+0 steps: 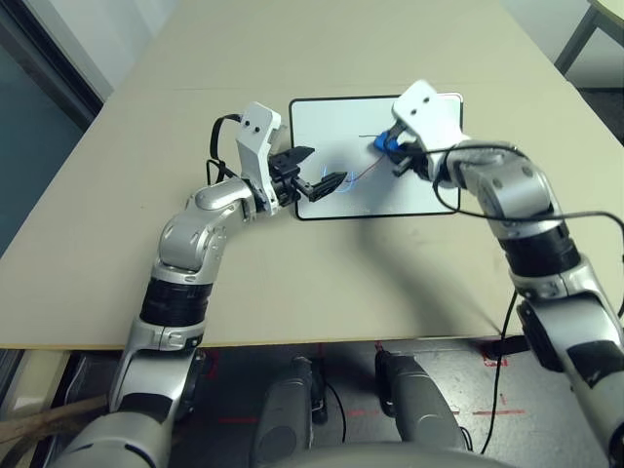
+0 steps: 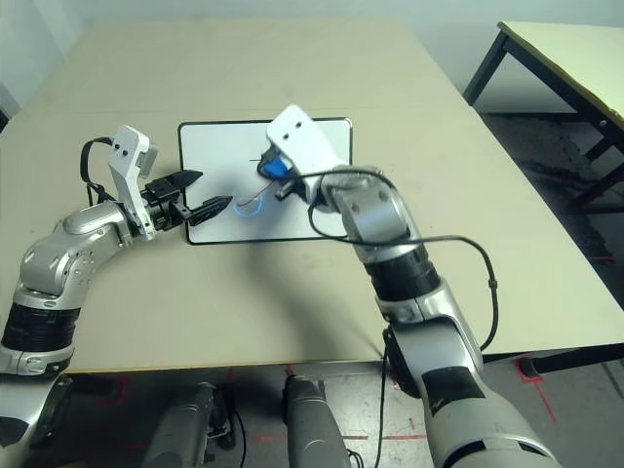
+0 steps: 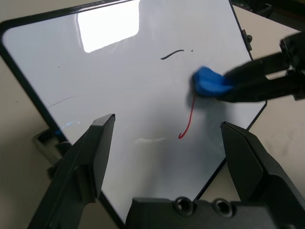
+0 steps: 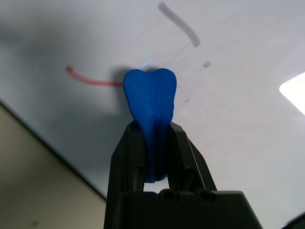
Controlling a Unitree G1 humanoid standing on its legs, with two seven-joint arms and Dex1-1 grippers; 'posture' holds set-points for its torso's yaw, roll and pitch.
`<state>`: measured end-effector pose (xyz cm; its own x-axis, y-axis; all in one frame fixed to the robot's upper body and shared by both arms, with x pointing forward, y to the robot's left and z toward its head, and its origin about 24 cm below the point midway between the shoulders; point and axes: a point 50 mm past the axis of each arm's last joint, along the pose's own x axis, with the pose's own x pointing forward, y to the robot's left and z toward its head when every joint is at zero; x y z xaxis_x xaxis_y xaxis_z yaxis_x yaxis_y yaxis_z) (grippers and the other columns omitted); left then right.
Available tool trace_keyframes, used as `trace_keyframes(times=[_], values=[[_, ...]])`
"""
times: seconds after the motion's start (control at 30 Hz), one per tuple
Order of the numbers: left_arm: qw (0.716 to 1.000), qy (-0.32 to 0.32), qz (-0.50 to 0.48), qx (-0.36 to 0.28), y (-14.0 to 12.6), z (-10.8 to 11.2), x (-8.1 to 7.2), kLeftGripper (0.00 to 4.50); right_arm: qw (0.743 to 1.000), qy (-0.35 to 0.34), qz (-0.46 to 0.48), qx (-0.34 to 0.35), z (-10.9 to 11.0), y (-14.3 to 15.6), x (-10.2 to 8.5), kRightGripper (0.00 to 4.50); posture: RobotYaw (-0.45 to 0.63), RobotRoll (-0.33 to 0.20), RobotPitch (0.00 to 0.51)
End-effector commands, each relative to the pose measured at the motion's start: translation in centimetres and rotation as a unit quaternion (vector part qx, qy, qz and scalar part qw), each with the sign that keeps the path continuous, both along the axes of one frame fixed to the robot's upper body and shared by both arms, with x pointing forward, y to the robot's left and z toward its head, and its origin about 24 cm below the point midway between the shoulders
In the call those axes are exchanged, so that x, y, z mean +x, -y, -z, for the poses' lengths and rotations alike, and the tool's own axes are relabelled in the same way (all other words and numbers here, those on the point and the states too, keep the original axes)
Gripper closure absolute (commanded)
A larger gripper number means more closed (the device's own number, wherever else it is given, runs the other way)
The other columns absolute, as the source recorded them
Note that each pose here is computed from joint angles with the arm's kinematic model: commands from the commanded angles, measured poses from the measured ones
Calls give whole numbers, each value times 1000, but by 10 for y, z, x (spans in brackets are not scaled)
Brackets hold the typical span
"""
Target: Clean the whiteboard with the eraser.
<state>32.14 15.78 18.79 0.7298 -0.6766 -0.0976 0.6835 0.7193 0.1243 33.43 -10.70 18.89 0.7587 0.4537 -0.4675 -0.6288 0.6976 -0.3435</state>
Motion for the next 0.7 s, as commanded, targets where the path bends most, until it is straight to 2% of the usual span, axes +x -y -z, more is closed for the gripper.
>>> trace_keyframes(times=[0.03,0.23,0.33,0.53,0.7], values=[[1000,-4,-7,3,-8,-2,1,0,1000,-12,-1,-8,3,1,-2,3932,-140,0,165],[1000,-2,-16,8,-17,-7,3,0,998,51,40,15,-26,9,25,3932,-133,0,171],[1000,-4,-14,10,-16,-6,0,0,997,61,48,17,-30,11,33,3932,-131,0,172],[1000,-10,-10,11,-15,-5,-4,0,1000,2,8,-8,-1,3,9,3932,-131,0,172],[1000,-11,-8,11,-14,-5,-4,0,1000,-17,2,-15,7,3,0,3932,-133,0,172]])
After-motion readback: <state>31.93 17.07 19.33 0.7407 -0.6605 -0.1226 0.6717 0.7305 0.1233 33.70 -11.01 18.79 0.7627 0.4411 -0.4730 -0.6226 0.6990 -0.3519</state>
